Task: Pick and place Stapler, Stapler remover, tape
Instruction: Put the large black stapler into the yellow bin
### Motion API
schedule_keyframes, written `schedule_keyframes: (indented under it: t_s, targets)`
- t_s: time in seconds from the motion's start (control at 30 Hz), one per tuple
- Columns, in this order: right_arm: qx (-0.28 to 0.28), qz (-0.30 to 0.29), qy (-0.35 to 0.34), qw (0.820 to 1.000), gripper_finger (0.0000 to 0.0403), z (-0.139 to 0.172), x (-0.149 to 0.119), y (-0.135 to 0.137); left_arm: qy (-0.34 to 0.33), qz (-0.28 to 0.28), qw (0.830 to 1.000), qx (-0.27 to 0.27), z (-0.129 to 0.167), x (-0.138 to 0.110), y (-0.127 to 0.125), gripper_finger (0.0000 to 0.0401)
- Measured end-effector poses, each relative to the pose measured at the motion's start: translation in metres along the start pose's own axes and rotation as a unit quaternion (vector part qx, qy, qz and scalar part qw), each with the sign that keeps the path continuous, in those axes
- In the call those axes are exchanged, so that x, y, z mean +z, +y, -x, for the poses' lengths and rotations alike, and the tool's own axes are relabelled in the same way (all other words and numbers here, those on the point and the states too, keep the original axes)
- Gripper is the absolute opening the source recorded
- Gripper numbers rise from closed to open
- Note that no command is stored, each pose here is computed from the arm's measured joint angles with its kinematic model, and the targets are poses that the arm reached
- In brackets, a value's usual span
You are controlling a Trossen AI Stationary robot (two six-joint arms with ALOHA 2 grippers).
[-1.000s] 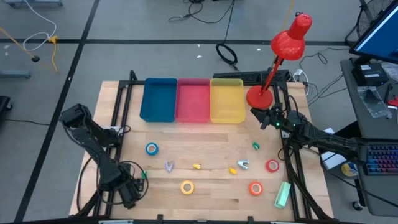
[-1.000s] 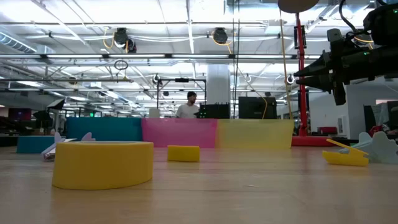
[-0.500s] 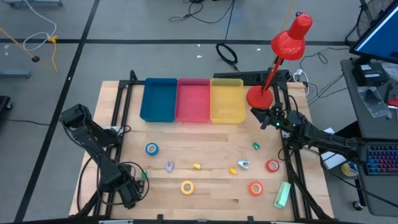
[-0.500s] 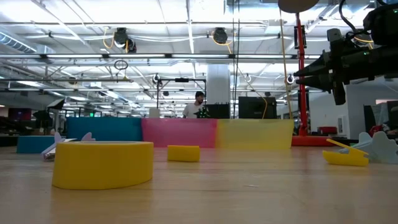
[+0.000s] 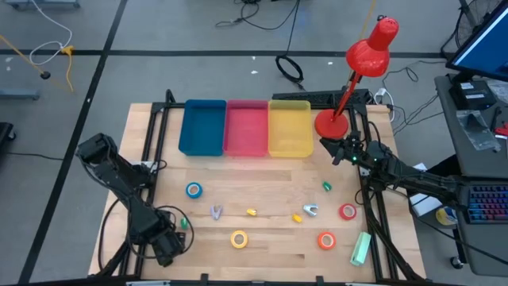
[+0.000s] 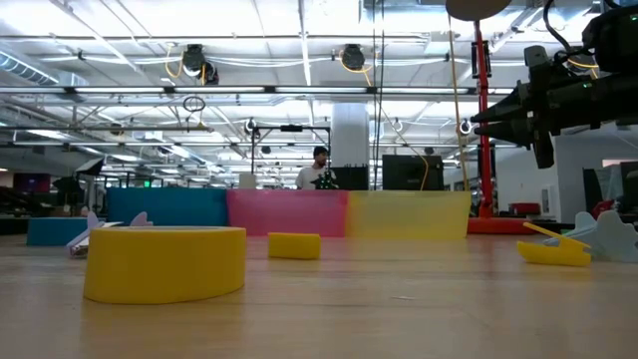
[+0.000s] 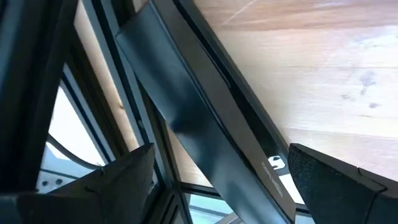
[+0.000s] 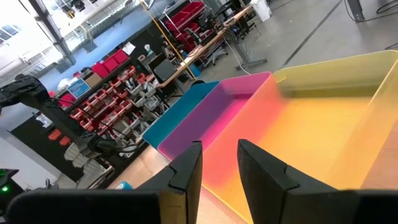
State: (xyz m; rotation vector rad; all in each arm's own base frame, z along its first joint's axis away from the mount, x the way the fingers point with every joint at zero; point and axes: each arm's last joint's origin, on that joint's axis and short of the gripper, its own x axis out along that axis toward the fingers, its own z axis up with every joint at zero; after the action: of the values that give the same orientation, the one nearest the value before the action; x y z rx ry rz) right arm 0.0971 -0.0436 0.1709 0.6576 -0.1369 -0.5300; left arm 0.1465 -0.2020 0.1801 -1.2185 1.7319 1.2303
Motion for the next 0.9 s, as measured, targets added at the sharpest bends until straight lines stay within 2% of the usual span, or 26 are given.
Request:
schedule_keyframes:
  t_s: [0.13, 0.3, 0.4, 0.73, 0.9]
  targets:
    - [0.000, 0.000, 0.000, 1.000, 0.0095, 0.000, 0.000, 0.000, -0.006, -0.018, 1.000, 0.002, 0.013, -0.001, -0.002, 0.0363]
    - [0.000, 0.000, 0.000, 1.000, 0.0096, 0.000, 0.000, 0.000, -0.014, -0.047, 0.997, -0.056, 0.030, -0.007, -0.012, 0.0363]
    - [0.000, 0.000, 0.000, 1.000, 0.0095, 0.000, 0.000, 0.000, -0.005, -0.055, 0.996, -0.070, 0.030, -0.009, -0.015, 0.0363]
    - [0.000, 0.000, 0.000, 1.000, 0.0095, 0.000, 0.000, 0.000, -0.006, -0.096, 0.995, -0.037, 0.003, -0.027, -0.012, 0.0363]
    - [0.000, 0.000, 0.000, 1.000, 0.0096, 0.000, 0.000, 0.000, 0.001, -0.088, 0.996, 0.000, -0.009, -0.028, -0.015, 0.0363]
